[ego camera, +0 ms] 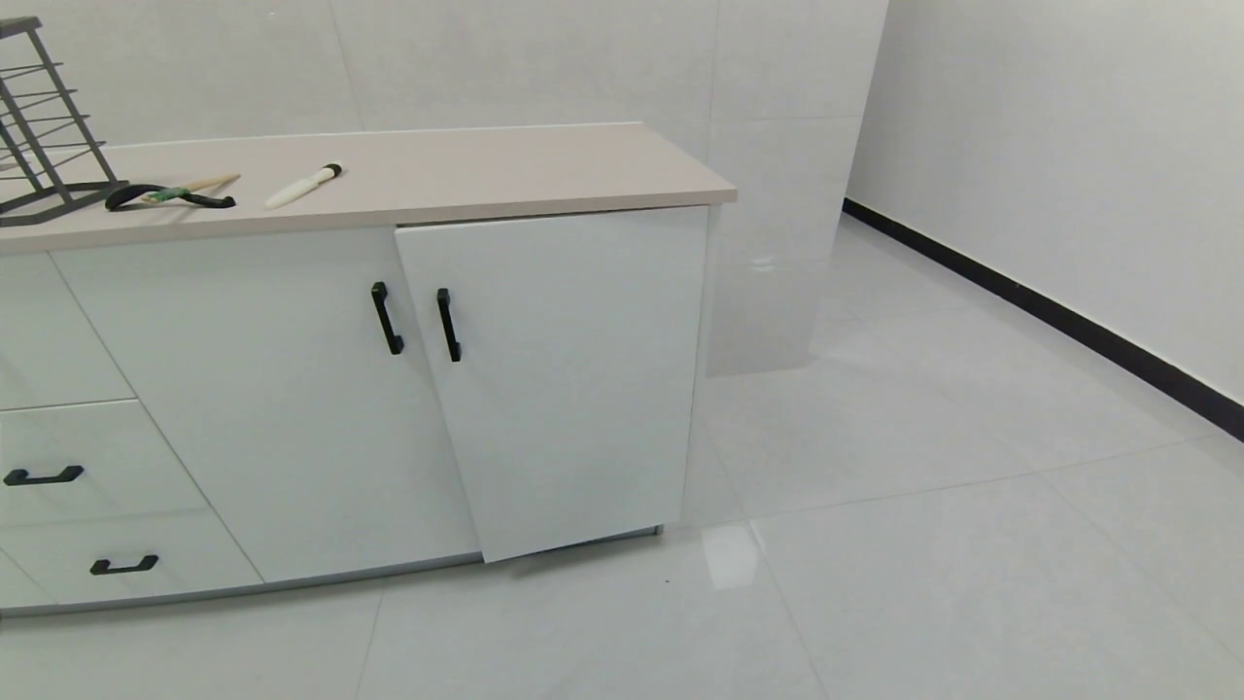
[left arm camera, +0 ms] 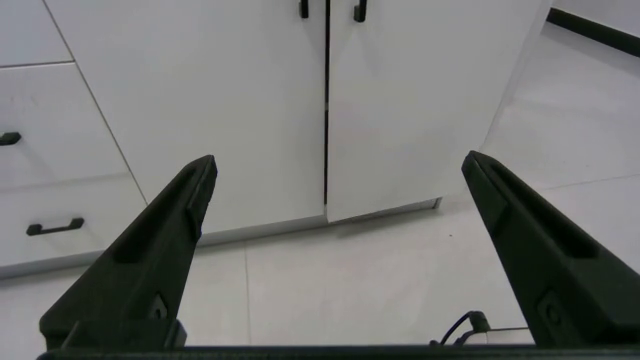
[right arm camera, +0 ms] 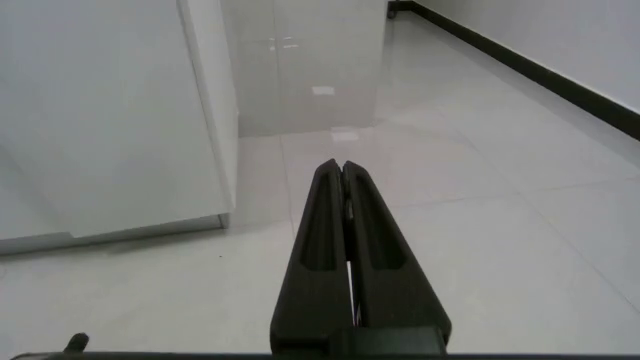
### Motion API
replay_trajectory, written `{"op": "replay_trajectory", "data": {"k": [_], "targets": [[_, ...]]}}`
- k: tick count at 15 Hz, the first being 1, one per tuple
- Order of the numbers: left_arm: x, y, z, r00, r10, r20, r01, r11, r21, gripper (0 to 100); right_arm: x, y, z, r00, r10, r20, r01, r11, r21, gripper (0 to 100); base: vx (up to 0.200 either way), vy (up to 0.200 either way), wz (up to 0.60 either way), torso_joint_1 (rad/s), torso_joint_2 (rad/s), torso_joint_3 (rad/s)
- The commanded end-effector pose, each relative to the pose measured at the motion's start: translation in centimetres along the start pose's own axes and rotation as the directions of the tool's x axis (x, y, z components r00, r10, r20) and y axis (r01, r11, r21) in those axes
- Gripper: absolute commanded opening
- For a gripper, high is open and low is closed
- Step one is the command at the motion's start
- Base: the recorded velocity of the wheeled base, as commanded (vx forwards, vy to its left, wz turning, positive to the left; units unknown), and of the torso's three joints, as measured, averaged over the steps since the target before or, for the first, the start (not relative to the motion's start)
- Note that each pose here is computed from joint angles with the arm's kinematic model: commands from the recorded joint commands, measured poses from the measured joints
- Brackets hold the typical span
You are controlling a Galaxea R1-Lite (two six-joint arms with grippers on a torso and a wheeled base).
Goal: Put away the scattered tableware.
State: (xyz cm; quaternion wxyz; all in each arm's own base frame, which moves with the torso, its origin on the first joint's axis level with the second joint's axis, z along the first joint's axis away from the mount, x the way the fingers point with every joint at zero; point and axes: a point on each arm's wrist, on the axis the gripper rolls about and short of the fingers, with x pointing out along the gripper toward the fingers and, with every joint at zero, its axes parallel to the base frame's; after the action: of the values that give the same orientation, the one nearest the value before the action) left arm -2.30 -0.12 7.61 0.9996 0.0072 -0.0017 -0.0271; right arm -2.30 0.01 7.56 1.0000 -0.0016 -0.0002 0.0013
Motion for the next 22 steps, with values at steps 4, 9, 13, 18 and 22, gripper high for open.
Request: {"op": "replay_trajectory", "data": {"k": [4,9,13,18,22], "targets": [[0.00,0.00,0.00,1.000,-0.003,0.000,0.003,1.000,0.003,100,0.02,0.00,0.00,1.000,-0.001,-0.003,0.001,1.000,0.003,0,0.200,0.200,0.00,0.004,0.00,0.005],[0.00,0.00,0.00,1.000,-0.001,0.000,0.001,1.000,0.006,100,0.00,0.00,0.00,1.000,-0.001,-0.002,0.001,1.000,0.000,0,0.200,0.200,0.00,0.000,0.00,0.001],[0.00,0.00,0.00,1.000,-0.003,0.000,0.002,1.000,0.006,100,0.00,0.00,0.00,1.000,-0.001,-0.002,0.001,1.000,0.000,0,0.100,0.150,0.60,0.005,0.00,0.001],[0.00,0.00,0.00,1.000,-0.004,0.000,0.004,1.000,0.004,100,0.02,0.00,0.00,1.000,-0.001,-0.003,0.001,1.000,0.002,0,0.000,0.000,0.36,0.002,0.00,0.002],[0.00,0.00,0.00,1.000,-0.004,0.000,0.004,1.000,0.004,100,0.00,0.00,0.04,1.000,-0.001,-0.002,0.001,1.000,0.002,0,0.000,0.200,0.00,0.004,0.00,0.000]]}}
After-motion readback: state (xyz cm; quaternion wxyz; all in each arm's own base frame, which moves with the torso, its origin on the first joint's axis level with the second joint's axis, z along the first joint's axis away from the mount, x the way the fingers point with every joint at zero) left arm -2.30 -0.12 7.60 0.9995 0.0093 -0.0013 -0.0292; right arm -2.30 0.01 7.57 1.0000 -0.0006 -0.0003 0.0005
